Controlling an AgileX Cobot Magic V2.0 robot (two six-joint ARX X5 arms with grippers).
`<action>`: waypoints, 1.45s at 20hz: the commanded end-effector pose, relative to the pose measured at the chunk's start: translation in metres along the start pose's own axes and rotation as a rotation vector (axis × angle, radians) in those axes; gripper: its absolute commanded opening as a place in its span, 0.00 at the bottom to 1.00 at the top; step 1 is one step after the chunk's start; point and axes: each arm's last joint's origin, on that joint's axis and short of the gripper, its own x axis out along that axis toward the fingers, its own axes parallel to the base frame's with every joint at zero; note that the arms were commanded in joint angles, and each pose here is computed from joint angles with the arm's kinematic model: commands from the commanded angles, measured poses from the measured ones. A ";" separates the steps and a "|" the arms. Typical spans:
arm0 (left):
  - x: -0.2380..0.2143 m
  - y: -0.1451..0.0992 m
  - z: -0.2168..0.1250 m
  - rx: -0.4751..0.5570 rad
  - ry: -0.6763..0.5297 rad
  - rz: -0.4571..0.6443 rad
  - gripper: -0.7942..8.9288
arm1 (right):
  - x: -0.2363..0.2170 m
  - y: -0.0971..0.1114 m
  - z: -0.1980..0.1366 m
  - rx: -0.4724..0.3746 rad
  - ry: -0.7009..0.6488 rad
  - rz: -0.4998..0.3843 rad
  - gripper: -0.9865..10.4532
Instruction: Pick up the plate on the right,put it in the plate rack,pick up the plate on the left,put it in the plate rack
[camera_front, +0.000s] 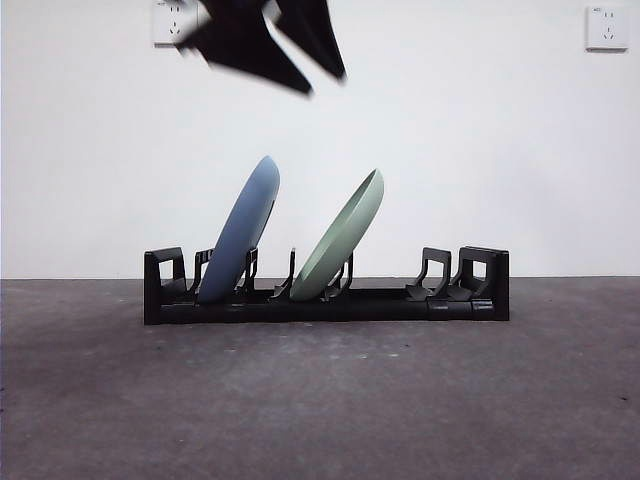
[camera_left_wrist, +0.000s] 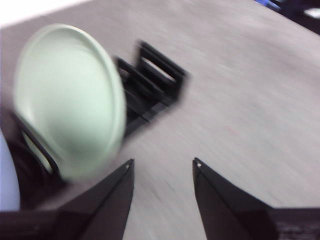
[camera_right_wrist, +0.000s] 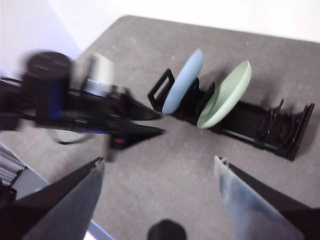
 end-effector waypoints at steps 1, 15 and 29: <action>-0.034 -0.005 -0.003 0.028 0.033 -0.020 0.28 | 0.013 -0.005 -0.007 0.000 0.076 0.002 0.41; -0.173 -0.015 -0.035 0.026 0.048 -0.015 0.28 | 0.102 -0.040 -0.076 0.087 0.487 0.032 0.41; -0.167 -0.014 -0.034 0.025 0.059 -0.014 0.13 | 0.102 -0.036 -0.069 0.058 0.364 0.152 0.08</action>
